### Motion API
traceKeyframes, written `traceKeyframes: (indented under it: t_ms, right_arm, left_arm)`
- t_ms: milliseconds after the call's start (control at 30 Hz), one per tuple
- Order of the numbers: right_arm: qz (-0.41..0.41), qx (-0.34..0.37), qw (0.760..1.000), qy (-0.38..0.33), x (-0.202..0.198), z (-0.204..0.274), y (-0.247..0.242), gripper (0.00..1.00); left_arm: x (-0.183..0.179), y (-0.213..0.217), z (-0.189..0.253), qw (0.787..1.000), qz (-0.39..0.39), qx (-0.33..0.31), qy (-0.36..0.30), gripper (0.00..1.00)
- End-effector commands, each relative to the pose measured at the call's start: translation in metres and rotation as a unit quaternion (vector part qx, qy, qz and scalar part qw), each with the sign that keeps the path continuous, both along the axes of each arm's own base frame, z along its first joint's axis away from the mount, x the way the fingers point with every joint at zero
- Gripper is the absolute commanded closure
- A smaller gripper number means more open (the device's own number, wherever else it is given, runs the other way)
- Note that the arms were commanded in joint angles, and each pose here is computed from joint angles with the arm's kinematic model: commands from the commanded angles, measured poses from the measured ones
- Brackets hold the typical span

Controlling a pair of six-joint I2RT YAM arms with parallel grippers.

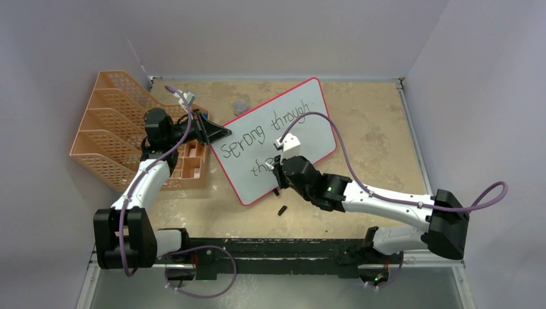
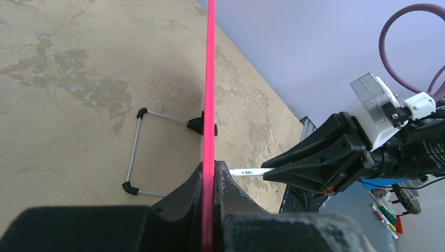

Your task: Write a sentence on the whiteboard

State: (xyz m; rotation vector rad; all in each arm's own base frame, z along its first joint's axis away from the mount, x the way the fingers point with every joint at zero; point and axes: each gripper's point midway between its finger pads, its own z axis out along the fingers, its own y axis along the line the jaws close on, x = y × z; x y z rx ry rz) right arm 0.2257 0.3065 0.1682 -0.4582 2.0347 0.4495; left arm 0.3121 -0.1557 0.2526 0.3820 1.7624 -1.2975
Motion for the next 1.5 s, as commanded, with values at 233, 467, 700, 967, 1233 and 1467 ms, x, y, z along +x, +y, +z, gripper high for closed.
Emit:
traceKeyframes:
  t_ms: [233, 467, 700, 967, 1233, 1467]
  right_arm:
    - [-0.019, 0.029, 0.999, -0.031, 0.013, 0.030, 0.006, 1.00]
    - [-0.023, 0.033, 0.999, -0.033, 0.010, 0.036, -0.002, 1.00]
    - [-0.038, 0.025, 0.998, -0.043, 0.012, 0.041, -0.020, 1.00]
    - [-0.063, 0.018, 0.997, -0.046, 0.025, 0.035, -0.041, 1.00]
    - [-0.074, 0.017, 0.996, -0.047, 0.033, 0.033, -0.053, 1.00]
    - [-0.077, 0.014, 0.996, -0.042, 0.037, 0.028, -0.058, 1.00]
  left_arm:
    - [-0.009, -0.010, 0.003, 0.999, -0.036, 0.006, -0.017, 1.00]
    - [-0.009, -0.010, 0.002, 0.999, -0.036, 0.007, -0.017, 1.00]
    - [-0.009, -0.010, 0.003, 0.999, -0.036, 0.007, -0.018, 1.00]
    - [-0.009, -0.010, 0.003, 0.999, -0.036, 0.007, -0.017, 1.00]
    - [-0.009, -0.010, 0.002, 0.999, -0.037, 0.006, -0.015, 1.00]
    - [-0.009, -0.010, 0.002, 0.999, -0.037, 0.006, -0.014, 1.00]
